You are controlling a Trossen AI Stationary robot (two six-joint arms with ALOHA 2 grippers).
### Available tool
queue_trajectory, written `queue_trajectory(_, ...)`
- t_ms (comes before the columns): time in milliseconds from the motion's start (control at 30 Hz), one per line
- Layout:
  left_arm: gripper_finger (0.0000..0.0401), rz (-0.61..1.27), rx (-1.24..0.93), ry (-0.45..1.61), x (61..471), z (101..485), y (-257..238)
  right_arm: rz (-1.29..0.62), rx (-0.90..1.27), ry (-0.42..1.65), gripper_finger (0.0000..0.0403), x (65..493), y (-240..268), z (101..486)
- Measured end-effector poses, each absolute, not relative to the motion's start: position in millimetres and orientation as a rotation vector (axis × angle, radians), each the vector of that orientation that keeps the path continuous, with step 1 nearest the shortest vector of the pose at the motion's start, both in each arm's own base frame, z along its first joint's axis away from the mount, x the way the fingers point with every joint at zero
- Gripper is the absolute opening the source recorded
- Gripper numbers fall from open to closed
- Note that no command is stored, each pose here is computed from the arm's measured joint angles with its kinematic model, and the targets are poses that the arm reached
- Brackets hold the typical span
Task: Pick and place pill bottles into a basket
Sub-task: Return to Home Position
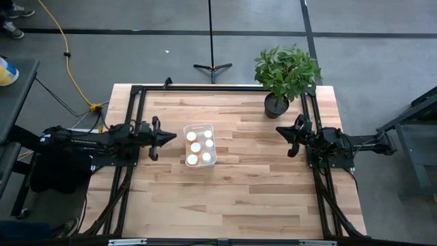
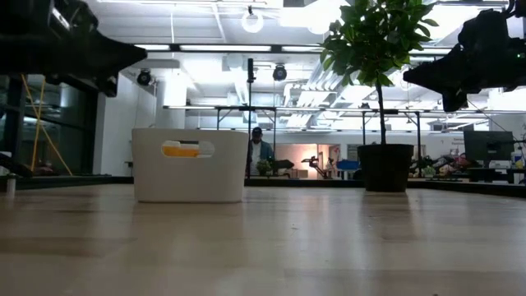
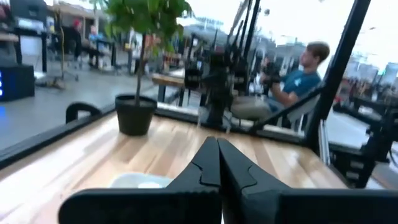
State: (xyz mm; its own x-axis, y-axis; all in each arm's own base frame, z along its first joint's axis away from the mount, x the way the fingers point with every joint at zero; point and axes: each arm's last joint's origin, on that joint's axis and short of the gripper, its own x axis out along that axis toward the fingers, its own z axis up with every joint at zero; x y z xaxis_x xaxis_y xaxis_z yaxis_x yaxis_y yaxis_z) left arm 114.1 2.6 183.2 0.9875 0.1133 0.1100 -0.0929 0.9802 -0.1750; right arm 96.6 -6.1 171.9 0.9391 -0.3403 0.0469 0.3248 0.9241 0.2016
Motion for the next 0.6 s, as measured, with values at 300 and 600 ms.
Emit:
queue_trajectory(300,0.0023,0.103,-0.195,-0.12,99.0,178.0,2.8,-0.287,0.194,-0.085,0.0006,97.1,-4.6,172.5)
queue_trajectory(600,0.0023,0.047,-0.232,-0.005,97.4,168.4,0.8,-0.097,0.169,-0.106,0.0001,97.4,0.7,175.9)
